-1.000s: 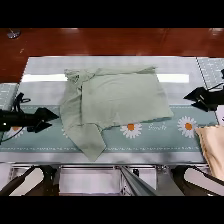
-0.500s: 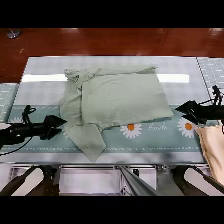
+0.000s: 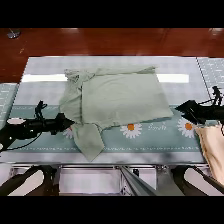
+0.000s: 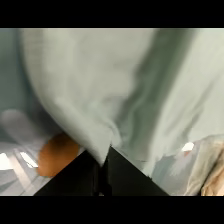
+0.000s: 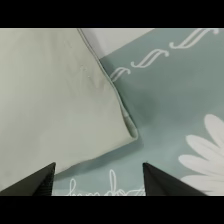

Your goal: Fold the shirts.

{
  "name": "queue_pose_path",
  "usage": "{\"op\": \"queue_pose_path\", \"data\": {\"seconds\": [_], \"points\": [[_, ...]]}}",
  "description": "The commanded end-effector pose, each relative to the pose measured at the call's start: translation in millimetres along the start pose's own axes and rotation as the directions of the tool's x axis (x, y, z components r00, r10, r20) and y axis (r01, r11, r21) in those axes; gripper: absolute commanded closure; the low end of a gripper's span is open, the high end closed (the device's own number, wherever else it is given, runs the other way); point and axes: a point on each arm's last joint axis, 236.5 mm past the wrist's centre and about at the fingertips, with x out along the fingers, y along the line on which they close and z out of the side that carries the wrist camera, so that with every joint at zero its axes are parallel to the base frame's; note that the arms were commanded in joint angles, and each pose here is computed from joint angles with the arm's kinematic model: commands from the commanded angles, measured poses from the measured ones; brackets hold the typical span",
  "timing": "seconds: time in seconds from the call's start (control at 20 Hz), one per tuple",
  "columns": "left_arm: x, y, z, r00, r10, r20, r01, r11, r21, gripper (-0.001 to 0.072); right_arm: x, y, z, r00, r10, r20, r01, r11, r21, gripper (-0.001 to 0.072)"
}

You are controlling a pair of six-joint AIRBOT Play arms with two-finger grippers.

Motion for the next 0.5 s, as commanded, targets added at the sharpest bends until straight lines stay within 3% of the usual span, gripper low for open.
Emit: {"op": "queue_pose_path", "data": {"seconds": [0.0, 0.15, 0.45], "points": [[-1.8, -17.2, 8.3, 0.999, -0.038, 0.003, 0.038, 0.999, 0.038, 0.0681, 2.3, -14.0, -3.1, 0.999, -0.051, -0.018, 0.051, 0.998, 0.023, 0.0083], [-3.1, -20.2, 11.9, 0.999, -0.041, 0.010, 0.041, 0.998, 0.047, 0.0681, 20.1, -7.4, -8.9, 0.996, 0.028, -0.079, -0.018, 0.992, 0.124, 0.0083], [-2.9, -20.9, 10.3, 0.999, -0.043, 0.003, 0.043, 0.998, 0.048, 0.0681, 47.9, -10.0, -2.5, 0.990, 0.056, -0.131, -0.034, 0.986, 0.166, 0.0084]]}}
